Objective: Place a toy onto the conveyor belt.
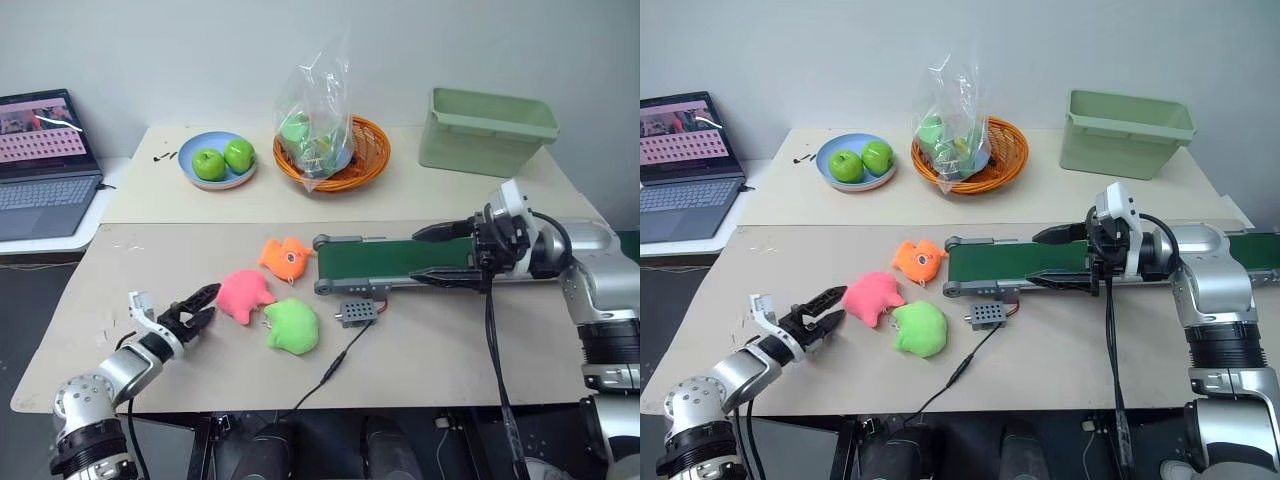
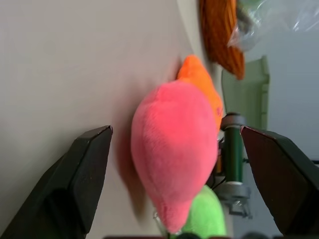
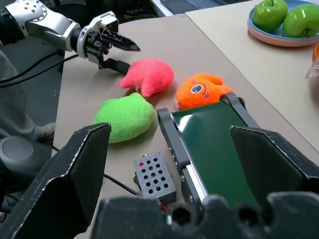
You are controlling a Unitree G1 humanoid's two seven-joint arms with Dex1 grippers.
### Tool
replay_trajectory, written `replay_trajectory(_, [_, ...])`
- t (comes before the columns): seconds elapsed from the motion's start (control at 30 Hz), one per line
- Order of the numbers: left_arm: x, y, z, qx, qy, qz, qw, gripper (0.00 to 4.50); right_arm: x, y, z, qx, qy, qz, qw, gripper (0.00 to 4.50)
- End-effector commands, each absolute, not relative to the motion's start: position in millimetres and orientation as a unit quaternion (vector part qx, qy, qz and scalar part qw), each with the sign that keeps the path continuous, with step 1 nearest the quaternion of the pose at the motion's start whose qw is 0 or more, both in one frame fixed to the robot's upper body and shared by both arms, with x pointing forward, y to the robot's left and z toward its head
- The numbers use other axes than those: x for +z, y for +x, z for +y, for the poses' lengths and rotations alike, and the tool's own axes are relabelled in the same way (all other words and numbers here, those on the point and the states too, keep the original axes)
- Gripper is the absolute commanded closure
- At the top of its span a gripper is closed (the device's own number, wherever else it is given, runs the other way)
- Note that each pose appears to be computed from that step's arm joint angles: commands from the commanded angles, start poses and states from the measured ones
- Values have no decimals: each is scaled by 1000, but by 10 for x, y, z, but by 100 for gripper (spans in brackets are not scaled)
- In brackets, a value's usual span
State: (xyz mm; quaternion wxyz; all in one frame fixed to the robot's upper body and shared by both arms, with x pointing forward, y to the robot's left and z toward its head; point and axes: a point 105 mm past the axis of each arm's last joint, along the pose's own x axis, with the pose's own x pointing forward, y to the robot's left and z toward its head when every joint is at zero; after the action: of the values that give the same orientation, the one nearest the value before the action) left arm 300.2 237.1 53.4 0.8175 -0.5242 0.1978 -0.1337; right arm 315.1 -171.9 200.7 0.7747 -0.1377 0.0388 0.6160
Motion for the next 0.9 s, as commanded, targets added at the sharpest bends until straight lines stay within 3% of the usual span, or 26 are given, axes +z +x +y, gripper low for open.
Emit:
replay_trajectory(0.03, [619, 3072, 2330, -149, -510, 190, 826, 11, 2161, 3107, -1712, 614, -156, 13, 773, 0])
replay_trajectory(0.23, [524, 3131, 2272, -147, -500, 207, 828, 11, 2157, 3095, -1720, 609, -164, 13, 776, 0])
replay_trajectory(0.27, [523, 3137, 2271, -147, -501, 207, 827, 62, 2157, 3093, -1721, 608, -165, 13, 776, 0])
replay_trajectory(0.3, [525, 3140, 2272, -148, -502, 206, 827, 74, 2157, 3092, -1722, 608, -165, 13, 777, 0])
replay_trajectory(0.4, [543, 3157, 2289, -150, -499, 199, 830, 188, 2146, 3097, -1731, 606, -168, 15, 778, 0])
replay_trajectory(0.6, [771, 3209, 2408, -164, -490, 126, 847, 416, 2067, 3112, -1742, 604, -189, 28, 773, 0])
replay_trajectory(0.9, [1260, 3241, 2522, -167, -306, -28, 937, 416, 2106, 3152, -1692, 610, -184, 17, 771, 0])
